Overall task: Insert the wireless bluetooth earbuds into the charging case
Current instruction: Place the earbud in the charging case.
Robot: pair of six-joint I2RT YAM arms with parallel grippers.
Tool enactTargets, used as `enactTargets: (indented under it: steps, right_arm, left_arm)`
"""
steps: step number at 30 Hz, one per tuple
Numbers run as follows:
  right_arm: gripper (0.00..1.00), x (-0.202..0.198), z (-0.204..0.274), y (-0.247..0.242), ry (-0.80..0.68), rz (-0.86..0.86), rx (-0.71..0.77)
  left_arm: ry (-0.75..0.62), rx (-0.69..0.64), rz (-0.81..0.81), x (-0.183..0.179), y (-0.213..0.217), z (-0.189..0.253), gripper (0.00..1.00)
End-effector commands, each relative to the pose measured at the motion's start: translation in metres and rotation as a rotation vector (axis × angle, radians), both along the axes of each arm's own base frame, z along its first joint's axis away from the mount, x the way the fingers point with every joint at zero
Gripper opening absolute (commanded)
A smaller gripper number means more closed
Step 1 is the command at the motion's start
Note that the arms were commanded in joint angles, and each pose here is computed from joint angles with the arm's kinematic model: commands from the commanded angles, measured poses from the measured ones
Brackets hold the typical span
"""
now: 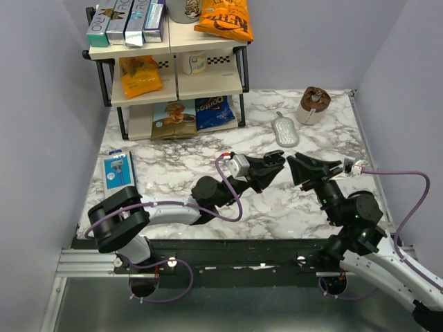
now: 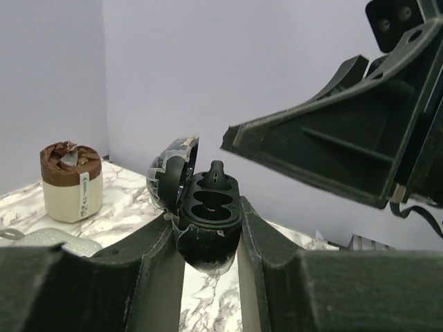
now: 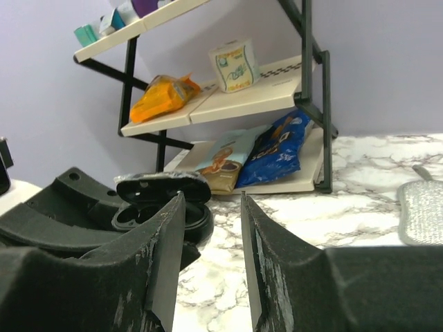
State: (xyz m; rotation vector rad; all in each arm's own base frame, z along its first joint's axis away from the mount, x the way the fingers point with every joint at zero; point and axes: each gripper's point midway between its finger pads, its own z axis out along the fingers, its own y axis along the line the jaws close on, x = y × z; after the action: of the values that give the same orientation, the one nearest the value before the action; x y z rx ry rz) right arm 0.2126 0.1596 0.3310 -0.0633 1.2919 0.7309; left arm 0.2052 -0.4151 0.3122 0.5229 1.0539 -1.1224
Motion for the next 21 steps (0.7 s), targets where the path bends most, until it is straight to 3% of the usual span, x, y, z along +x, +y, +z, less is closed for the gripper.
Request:
enactTargets:
  steps: [1, 9, 10, 12, 13, 21]
  right_arm:
    - [0.47, -0.003, 0.021, -0.015, -0.009, -0.053, -0.022]
    - [0.47, 0.014, -0.012, -0.010, 0.181, -0.104, -0.140]
    - [0.47, 0.018, -0.028, -0.004, 0.237, -0.098, -0.176]
    - [0.47, 0.020, -0.039, 0.008, 0.279, -0.061, -0.206]
    - [0.47, 0.021, -0.055, 0.020, 0.332, -0.022, -0.235]
    - [0.45, 0.010, -0.142, 0.094, 0.591, 0.284, -0.361]
  left_arm:
    - [-0.109, -0.195, -0.002, -0.017, 0.034, 0.054, 0.00]
    - [-0.085, -0.164, 0.076, -0.018, 0.083, 0.052, 0.00]
    - [-0.067, -0.105, 0.105, -0.014, 0.085, 0.038, 0.00]
    - [-0.072, -0.101, 0.141, -0.017, 0.102, 0.048, 0.00]
    - [-0.040, -0.029, 0.167, -0.012, 0.104, 0.031, 0.00]
    - [0.048, 0.045, 0.314, -0.011, 0.157, 0.014, 0.00]
